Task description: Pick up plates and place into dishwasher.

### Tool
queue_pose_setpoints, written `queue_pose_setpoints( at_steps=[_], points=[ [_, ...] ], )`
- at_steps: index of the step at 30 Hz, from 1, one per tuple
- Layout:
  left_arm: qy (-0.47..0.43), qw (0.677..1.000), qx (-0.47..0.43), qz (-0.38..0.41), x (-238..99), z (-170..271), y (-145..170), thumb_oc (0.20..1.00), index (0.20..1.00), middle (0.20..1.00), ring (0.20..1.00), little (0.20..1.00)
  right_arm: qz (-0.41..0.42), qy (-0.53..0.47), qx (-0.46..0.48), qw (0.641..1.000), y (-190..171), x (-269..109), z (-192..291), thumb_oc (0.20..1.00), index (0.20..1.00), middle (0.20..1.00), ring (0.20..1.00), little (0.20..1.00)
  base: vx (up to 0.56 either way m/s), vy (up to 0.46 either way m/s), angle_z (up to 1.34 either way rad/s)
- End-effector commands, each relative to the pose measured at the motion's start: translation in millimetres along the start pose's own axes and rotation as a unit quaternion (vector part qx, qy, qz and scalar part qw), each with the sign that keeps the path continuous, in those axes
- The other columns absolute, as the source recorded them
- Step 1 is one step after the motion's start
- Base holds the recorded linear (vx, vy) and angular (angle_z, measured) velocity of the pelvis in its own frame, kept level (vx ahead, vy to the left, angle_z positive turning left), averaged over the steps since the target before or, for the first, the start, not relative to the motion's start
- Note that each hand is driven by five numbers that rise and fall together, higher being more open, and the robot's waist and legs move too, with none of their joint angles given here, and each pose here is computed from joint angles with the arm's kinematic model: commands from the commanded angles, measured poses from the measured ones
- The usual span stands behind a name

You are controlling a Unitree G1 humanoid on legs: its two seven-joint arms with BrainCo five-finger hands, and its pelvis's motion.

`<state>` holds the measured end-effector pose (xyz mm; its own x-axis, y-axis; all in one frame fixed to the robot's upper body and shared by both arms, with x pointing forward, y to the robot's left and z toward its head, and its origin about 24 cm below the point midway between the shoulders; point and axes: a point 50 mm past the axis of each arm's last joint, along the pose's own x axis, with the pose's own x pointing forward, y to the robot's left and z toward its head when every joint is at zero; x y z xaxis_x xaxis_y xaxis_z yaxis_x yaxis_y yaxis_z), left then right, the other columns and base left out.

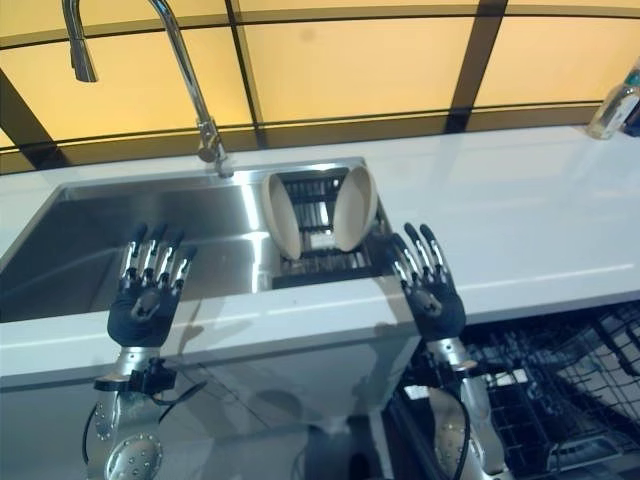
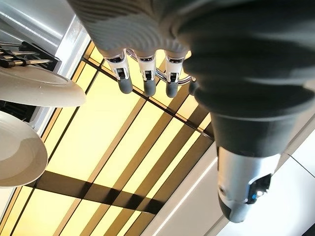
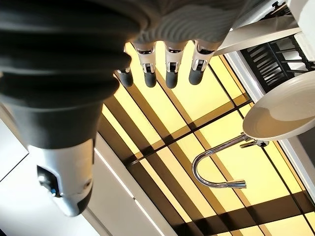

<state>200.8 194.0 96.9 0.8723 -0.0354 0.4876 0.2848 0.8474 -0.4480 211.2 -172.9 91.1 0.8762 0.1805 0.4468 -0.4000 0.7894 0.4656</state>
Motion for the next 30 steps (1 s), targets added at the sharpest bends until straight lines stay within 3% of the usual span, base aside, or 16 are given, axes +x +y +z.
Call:
queue_pose_setpoints(
  at_steps=[1,18,30],
  points=[
    [-0.019,0.999,0.036,-0.034,3.0,10.9,-5.1,1.000,1.000,1.000,1.000,1.000,0.027,-0.056,0.001,0.998,10.2,8.1,16.6,1.000,1.000,1.000,1.000,1.000,0.00,0.000,0.00],
    [-0.005,0.998,0.055,-0.025,1.4,8.4,-3.2,1.000,1.000,1.000,1.000,1.000,0.021,-0.053,0.006,0.998,8.0,4.0,16.9,1.000,1.000,1.000,1.000,1.000,0.00,0.000,0.00],
    [-0.029,0.998,0.018,-0.055,4.3,12.0,-7.3,1.000,1.000,1.000,1.000,1.000,0.021,-0.048,0.007,0.999,8.4,5.7,15.9,1.000,1.000,1.000,1.000,1.000,0.00,0.000,0.00]
  ],
)
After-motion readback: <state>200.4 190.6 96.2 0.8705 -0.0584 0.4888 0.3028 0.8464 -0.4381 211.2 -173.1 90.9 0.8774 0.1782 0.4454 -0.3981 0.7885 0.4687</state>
